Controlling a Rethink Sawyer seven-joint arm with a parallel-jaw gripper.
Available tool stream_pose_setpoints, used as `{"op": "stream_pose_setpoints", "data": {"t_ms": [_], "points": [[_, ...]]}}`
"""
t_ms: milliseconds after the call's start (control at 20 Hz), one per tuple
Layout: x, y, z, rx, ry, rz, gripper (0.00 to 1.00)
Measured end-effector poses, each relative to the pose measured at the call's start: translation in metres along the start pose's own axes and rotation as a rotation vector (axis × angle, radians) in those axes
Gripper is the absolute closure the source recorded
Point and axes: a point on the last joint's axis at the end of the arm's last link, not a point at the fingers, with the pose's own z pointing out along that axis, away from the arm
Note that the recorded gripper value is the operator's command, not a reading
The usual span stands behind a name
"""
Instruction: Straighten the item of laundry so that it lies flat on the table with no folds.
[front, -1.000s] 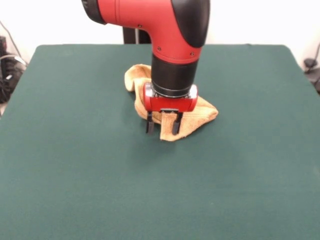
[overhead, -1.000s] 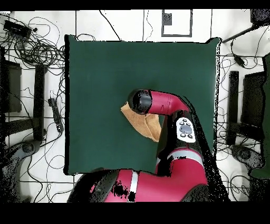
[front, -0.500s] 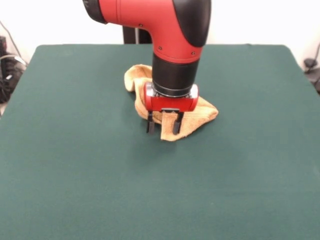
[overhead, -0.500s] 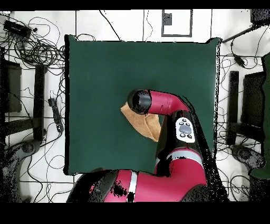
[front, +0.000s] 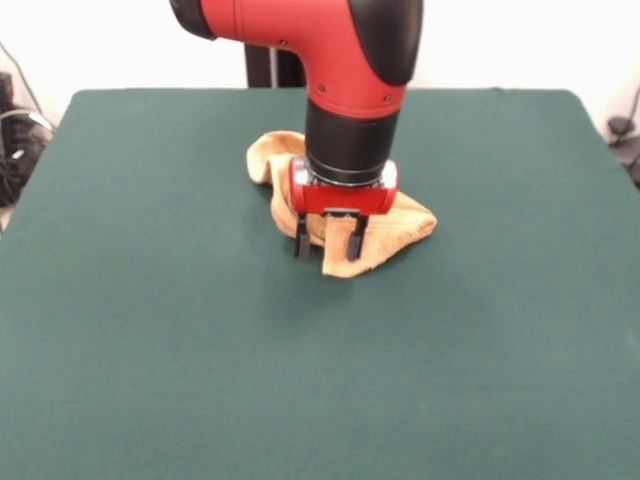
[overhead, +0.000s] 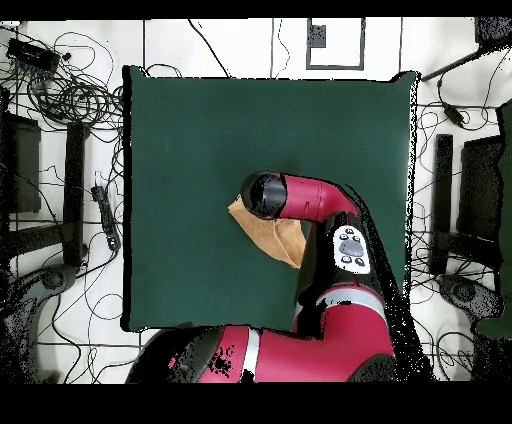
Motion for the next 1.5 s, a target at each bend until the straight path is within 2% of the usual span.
{"op": "stream_pose_setpoints", "data": {"t_ms": [400,750,1500], "points": [[0.024,0.005,-0.005,-0.007,0.02,0.0,0.0],[0.036,0.008,-0.004,-0.012,0.032,0.0,0.0],[0.038,0.009,-0.003,-0.012,0.031,0.0,0.0]]}}
